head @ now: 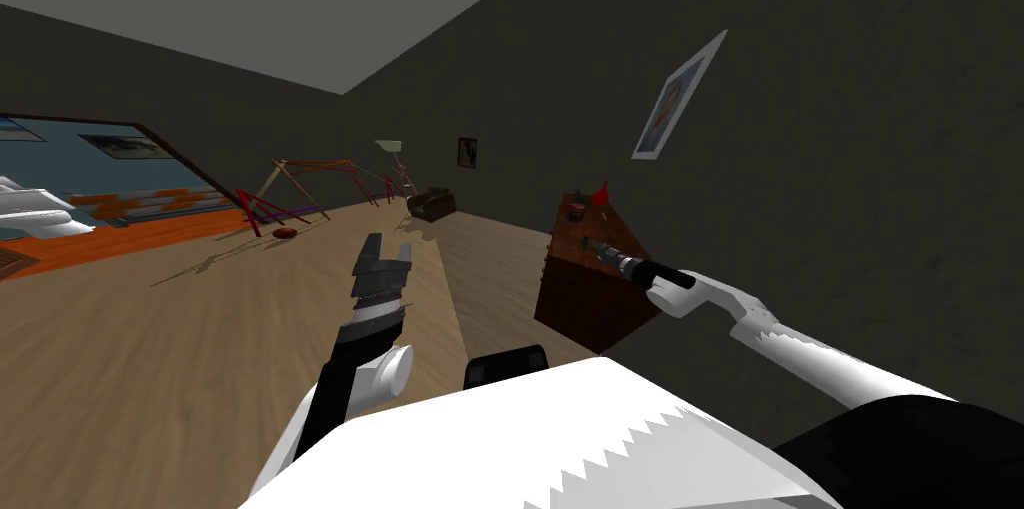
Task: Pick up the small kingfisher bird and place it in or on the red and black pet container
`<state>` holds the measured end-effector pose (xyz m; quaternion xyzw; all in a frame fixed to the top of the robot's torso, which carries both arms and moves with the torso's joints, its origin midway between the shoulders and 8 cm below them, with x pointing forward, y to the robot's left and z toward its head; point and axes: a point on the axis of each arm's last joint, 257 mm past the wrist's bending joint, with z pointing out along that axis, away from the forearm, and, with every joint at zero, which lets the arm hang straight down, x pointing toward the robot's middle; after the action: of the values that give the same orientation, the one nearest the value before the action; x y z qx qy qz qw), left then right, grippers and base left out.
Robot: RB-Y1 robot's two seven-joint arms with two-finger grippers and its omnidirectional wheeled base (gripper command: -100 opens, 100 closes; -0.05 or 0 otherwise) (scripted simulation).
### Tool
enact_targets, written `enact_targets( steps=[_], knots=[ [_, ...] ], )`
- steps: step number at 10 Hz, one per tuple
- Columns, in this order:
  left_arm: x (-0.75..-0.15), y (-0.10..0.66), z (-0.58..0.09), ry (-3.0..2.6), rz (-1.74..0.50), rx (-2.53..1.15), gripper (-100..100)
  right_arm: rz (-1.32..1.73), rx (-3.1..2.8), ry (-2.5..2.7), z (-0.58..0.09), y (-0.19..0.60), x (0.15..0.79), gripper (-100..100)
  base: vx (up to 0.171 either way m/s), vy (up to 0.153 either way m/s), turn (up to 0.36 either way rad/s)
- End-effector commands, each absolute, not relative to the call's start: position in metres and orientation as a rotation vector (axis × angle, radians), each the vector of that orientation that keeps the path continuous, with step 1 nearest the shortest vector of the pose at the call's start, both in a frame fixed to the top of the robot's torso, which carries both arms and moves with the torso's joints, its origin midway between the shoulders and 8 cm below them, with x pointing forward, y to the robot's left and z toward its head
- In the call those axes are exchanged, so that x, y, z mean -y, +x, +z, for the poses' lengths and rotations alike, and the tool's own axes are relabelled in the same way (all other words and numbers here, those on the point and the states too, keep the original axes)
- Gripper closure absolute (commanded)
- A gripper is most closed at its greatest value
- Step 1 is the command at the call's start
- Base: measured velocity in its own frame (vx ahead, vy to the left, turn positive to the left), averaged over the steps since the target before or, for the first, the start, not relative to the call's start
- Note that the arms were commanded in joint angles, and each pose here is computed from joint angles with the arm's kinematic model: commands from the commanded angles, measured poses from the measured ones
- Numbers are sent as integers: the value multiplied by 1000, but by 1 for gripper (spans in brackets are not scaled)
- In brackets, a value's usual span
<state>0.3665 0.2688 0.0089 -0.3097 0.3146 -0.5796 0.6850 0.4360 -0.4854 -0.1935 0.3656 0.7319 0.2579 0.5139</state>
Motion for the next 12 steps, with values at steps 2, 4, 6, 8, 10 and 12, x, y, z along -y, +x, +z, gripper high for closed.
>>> enact_targets(
  steps=[2,4,6,8,10,12],
  knots=[
    [-269,366,9,-694,-1299,-705,0,496,-1845,924,-217,422,518,-100,55,27,107],
    [-269,366,9,-694,-1299,-705,0,408,-1899,946,-230,412,540,-100,92,15,141],
    [-269,366,9,-694,-1299,-705,0,253,-1987,1003,-256,385,581,-100,100,34,172],
    [-269,366,9,-694,-1299,-705,0,152,-2038,1030,-266,368,605,-100,100,22,95],
    [-269,366,9,-694,-1299,-705,0,63,-2079,1053,-273,351,626,-100,72,7,115],
    [-269,366,9,-694,-1299,-705,0,-99,-2146,1099,-286,315,663,-100,146,4,225]
  ],
)
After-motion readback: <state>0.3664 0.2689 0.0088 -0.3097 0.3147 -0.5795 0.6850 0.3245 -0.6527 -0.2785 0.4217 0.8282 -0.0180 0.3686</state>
